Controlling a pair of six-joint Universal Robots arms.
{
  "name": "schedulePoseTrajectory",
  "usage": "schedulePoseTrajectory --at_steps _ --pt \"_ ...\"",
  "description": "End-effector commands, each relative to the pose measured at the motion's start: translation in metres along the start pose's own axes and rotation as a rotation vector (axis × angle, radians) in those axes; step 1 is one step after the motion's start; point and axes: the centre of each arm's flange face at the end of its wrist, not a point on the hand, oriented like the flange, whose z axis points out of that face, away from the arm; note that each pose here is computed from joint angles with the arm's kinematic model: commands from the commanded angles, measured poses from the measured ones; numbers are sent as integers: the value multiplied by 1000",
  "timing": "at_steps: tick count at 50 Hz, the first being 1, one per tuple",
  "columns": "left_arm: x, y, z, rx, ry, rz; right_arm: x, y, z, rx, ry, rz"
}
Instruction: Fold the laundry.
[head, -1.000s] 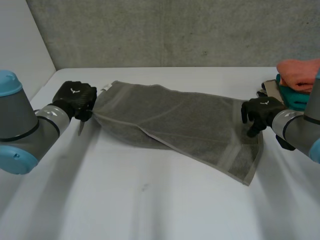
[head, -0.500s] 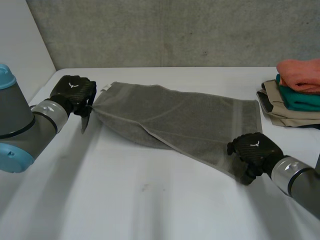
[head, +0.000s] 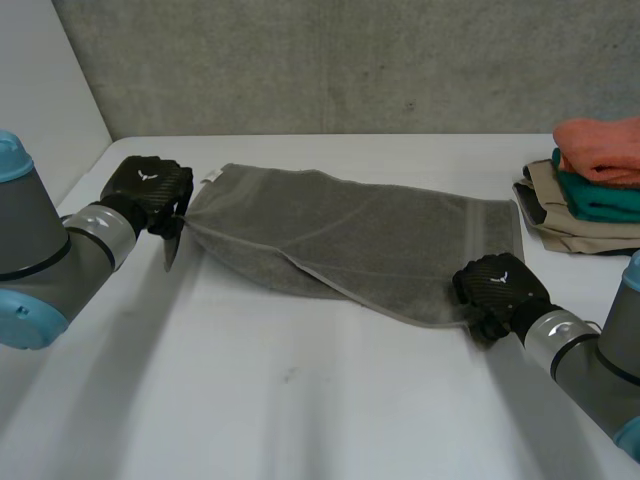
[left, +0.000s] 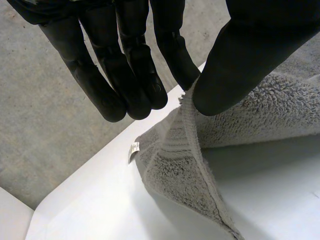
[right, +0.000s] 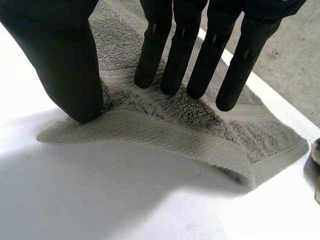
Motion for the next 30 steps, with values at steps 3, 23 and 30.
schedulePoseTrajectory --at_steps 3,23,30 --pt "-2 1 -3 -6 -4 3 6 2 11 10 18 -3" --pt "23 40 -106 -570 216 254 41 -40 -93 -510 -335 87" --pt "42 44 -130 -631 344 293 53 -36 -88 -538 -399 -39"
